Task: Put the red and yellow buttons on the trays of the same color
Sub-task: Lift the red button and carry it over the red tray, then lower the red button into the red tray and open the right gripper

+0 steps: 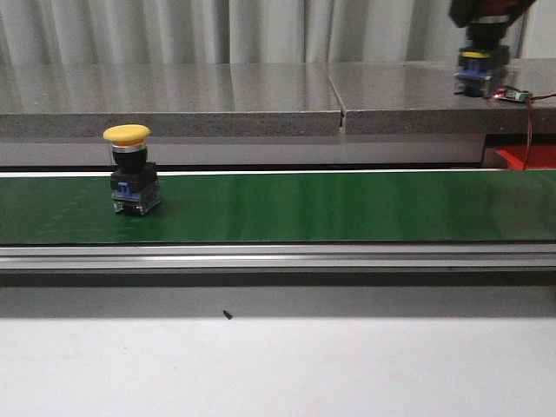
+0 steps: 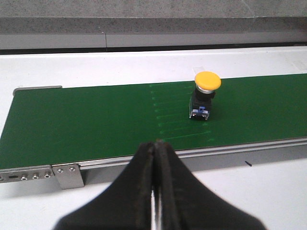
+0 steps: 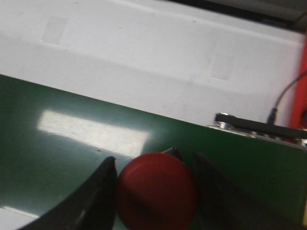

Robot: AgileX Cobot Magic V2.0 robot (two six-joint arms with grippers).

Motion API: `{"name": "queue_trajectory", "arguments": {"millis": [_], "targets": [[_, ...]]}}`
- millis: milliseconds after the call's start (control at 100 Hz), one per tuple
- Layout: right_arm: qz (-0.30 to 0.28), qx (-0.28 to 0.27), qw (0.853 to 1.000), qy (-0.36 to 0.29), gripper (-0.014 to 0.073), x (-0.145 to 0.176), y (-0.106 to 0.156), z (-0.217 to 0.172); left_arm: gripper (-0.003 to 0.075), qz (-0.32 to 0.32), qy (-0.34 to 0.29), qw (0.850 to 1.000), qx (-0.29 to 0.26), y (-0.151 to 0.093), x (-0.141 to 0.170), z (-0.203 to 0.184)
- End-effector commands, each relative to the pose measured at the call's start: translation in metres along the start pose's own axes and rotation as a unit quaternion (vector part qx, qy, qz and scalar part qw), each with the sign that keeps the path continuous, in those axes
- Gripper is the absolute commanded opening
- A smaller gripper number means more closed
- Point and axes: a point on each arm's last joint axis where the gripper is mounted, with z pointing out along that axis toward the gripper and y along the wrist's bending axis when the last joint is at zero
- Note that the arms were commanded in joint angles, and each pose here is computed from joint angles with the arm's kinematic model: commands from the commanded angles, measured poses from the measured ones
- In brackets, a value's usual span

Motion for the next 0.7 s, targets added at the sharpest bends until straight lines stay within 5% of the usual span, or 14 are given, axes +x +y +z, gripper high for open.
{"name": "queue_trajectory", "arguments": {"millis": [0,480,690], "targets": [[0.022,0.023,0.997,-0.073,0.0132,-0.007,-0.023,-0.035,-0.0019,-0.005,-0.049,0.999,0.005,-0.001,-0.014,-0.004],[0.164,0.151,0.97,-0.098,0.0132,0.011,-0.139,-0.063,-0.0019,-0.005,-0.049,0.999,0.005,-0.001,-0.014,-0.004],[0.242,0.156,0.953,-0.095,0.0132,0.019,-0.182,-0.045,-0.0019,-0.005,-0.049,0.999,0.005,-0.001,-0.014,-0.004]]}}
